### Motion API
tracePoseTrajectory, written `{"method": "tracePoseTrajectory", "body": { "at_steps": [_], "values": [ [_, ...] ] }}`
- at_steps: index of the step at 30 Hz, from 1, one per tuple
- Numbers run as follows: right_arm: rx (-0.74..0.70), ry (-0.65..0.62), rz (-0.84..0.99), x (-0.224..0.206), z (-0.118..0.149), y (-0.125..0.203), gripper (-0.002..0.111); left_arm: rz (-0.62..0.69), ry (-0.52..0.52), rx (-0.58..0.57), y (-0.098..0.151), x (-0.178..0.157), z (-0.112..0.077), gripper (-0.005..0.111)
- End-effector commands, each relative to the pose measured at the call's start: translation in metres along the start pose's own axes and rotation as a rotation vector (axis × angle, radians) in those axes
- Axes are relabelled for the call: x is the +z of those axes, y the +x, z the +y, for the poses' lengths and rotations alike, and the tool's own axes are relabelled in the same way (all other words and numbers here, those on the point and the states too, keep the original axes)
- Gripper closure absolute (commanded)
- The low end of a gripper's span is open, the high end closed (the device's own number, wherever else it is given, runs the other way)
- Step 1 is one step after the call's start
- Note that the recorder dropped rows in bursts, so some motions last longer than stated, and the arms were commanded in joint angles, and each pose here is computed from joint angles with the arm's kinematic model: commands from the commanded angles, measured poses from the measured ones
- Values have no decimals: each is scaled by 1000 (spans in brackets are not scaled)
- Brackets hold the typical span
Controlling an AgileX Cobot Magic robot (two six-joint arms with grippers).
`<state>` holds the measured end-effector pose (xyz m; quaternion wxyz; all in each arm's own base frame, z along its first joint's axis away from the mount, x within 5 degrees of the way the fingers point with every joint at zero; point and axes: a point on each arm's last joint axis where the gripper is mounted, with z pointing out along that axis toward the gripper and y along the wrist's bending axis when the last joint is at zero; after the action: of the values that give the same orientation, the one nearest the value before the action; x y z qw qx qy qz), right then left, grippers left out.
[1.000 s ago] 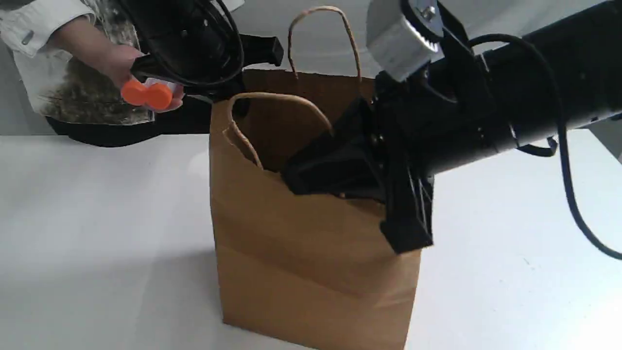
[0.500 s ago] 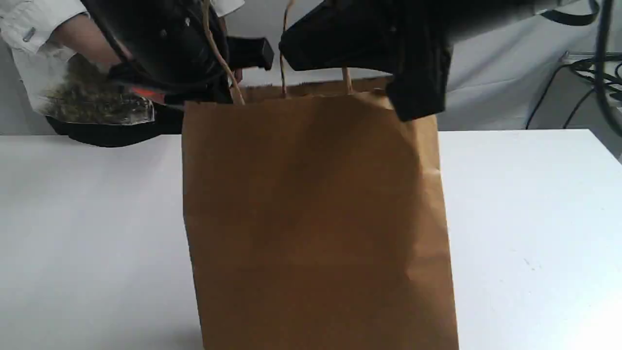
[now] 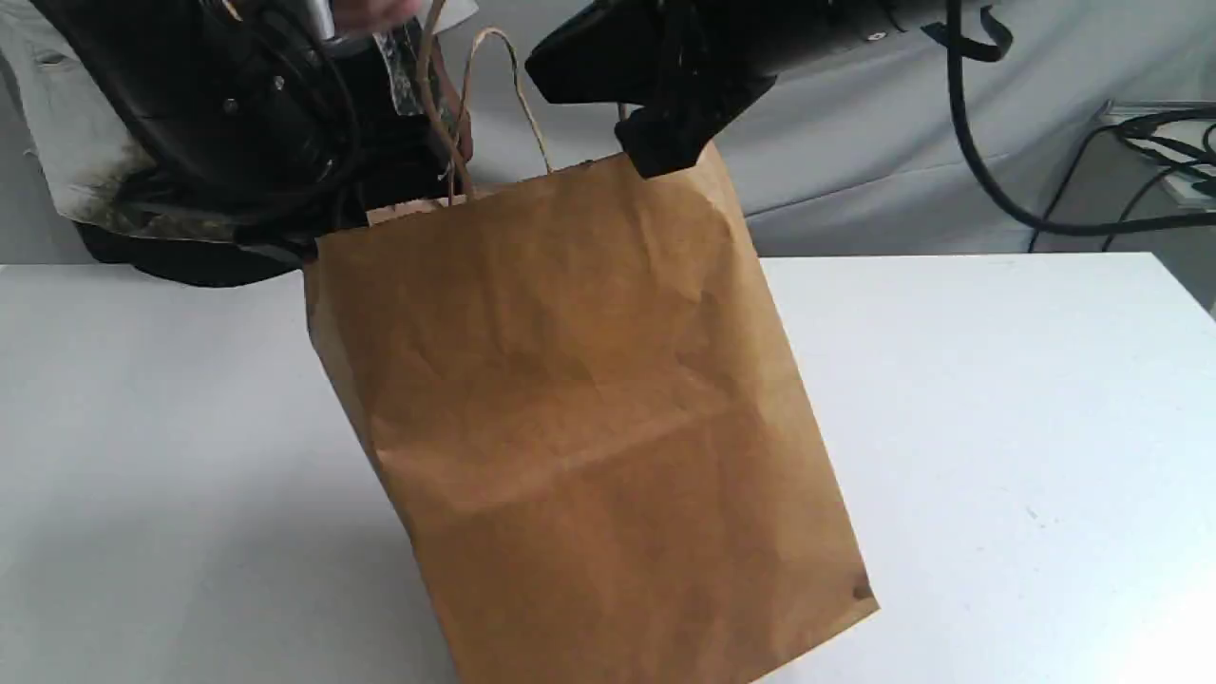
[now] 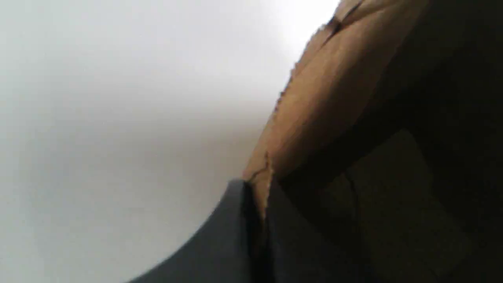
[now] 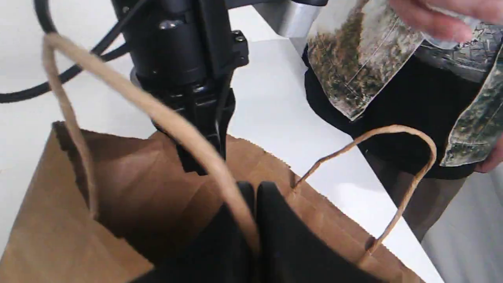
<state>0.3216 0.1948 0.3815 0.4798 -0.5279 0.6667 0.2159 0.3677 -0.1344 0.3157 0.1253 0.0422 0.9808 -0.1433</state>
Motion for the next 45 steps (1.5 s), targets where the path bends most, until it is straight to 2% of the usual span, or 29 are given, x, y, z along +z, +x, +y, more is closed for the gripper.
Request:
{"method": "tracePoseTrajectory", "body": {
  "at_steps": [1, 19, 25, 38, 45],
  "values": [
    [9, 28, -17, 2, -3, -2, 108, -1, -3, -4, 0, 2, 1, 107],
    [19, 18, -4, 8, -5, 3, 108, 2, -3, 20, 0, 3, 2, 107],
    [18, 19, -5, 7, -5, 2, 108, -11, -82, 52, -1, 2, 9, 107],
    [14, 18, -9, 5, -4, 1, 108, -8, -71, 71, -1, 3, 8, 107],
    [-8, 33, -16, -3, -2, -5, 108, -57, -141, 160, -9, -8, 11, 107]
  ]
}}
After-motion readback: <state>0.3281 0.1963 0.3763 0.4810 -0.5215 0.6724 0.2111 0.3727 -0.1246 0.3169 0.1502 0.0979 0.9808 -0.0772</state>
